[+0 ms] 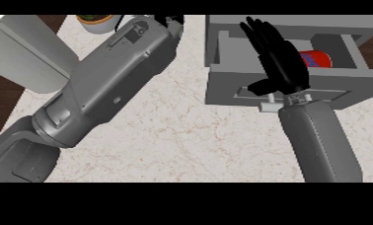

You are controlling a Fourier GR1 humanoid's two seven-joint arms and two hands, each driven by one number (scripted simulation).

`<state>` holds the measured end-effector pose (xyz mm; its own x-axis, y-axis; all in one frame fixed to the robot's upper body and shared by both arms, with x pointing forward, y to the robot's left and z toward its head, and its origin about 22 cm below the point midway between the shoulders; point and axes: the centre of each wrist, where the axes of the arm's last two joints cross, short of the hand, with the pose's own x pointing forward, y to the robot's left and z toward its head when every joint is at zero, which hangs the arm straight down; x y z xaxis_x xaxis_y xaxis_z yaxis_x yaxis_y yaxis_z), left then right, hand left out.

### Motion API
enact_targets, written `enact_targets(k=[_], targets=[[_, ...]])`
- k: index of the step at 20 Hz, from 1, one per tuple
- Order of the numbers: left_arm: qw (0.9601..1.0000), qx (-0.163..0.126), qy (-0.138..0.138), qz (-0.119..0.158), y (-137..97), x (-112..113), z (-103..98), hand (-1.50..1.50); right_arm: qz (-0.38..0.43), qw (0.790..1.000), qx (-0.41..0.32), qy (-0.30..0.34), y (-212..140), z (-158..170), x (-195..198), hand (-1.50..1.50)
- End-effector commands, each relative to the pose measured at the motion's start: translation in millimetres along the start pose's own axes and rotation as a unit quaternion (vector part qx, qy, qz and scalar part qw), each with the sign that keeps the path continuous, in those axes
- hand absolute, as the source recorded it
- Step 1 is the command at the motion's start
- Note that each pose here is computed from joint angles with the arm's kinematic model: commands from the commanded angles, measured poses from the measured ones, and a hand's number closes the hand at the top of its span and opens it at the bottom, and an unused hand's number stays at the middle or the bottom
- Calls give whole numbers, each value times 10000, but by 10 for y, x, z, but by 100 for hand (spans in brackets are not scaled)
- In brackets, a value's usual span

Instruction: Pick up the can, place it into the drawer and close the drawer

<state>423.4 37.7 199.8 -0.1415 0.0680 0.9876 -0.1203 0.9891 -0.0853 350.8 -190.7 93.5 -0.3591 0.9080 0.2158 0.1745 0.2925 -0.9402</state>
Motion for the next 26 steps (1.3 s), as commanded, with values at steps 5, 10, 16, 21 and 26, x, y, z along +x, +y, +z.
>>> enact_targets(k=[5,10,16,21,26], targets=[[9999,-79,-62,-1,216,152,45,-150,480,9981,145,371,559,-165,-366,-150],[10000,2,-54,-3,420,233,42,-150,718,9966,-58,392,727,-253,-309,-150],[9998,124,-131,-69,642,185,-23,-150,813,9944,-413,531,691,-409,-464,-150],[10000,23,-73,-17,625,324,71,-150,928,9922,-605,580,589,-605,-463,-150],[10000,7,-85,12,729,328,140,-150,1002,9882,-929,692,460,-734,-515,-150]])
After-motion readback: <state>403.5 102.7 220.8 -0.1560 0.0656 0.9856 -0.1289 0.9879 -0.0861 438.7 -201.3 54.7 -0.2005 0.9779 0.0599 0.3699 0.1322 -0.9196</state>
